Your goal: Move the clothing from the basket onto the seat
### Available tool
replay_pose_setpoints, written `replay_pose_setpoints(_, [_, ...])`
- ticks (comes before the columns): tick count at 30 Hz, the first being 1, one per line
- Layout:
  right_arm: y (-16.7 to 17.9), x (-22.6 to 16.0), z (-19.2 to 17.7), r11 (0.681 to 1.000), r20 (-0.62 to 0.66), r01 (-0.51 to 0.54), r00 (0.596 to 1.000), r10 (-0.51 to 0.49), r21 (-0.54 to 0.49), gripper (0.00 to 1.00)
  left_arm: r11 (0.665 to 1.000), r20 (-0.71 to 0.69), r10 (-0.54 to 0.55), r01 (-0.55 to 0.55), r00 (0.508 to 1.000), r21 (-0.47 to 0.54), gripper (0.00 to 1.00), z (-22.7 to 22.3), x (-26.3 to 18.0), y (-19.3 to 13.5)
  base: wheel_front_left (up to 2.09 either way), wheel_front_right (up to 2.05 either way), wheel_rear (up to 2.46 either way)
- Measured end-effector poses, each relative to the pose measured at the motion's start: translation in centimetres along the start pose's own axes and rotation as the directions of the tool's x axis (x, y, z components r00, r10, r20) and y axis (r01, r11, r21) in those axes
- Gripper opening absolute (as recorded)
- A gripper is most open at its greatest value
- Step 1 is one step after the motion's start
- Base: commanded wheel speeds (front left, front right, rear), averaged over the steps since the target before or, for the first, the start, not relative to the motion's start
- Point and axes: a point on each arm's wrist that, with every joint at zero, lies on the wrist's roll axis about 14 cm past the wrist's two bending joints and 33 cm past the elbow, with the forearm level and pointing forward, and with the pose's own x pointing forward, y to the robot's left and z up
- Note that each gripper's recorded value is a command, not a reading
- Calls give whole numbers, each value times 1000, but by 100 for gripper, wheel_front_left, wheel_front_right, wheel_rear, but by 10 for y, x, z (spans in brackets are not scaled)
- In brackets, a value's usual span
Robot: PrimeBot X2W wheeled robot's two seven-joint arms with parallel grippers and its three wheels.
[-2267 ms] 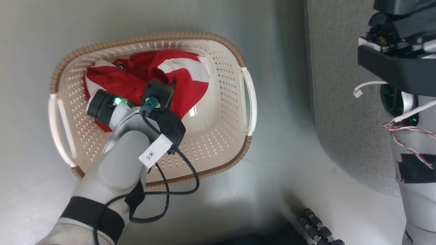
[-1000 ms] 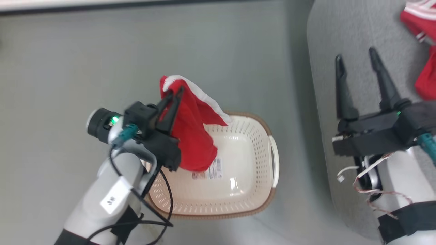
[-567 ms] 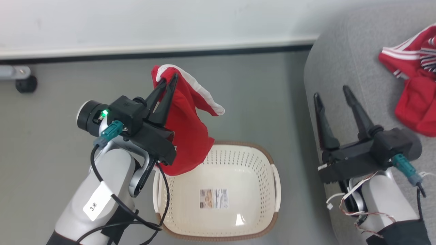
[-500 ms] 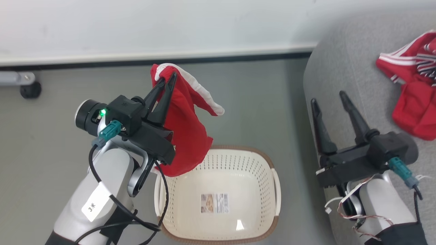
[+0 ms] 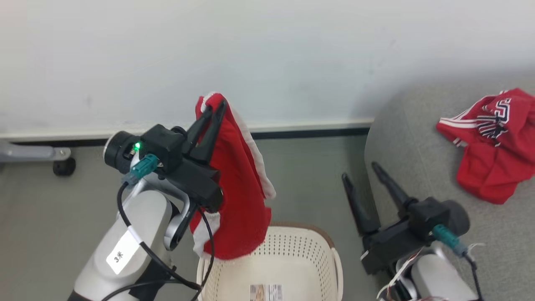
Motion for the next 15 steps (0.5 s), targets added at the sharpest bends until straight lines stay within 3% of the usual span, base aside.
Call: replay_pose_setpoints(15, [70, -14, 10, 977, -16, -206, 979, 205, -58, 100, 993, 82, -121, 121, 989, 7, 0, 57, -10, -60, 0, 0, 0])
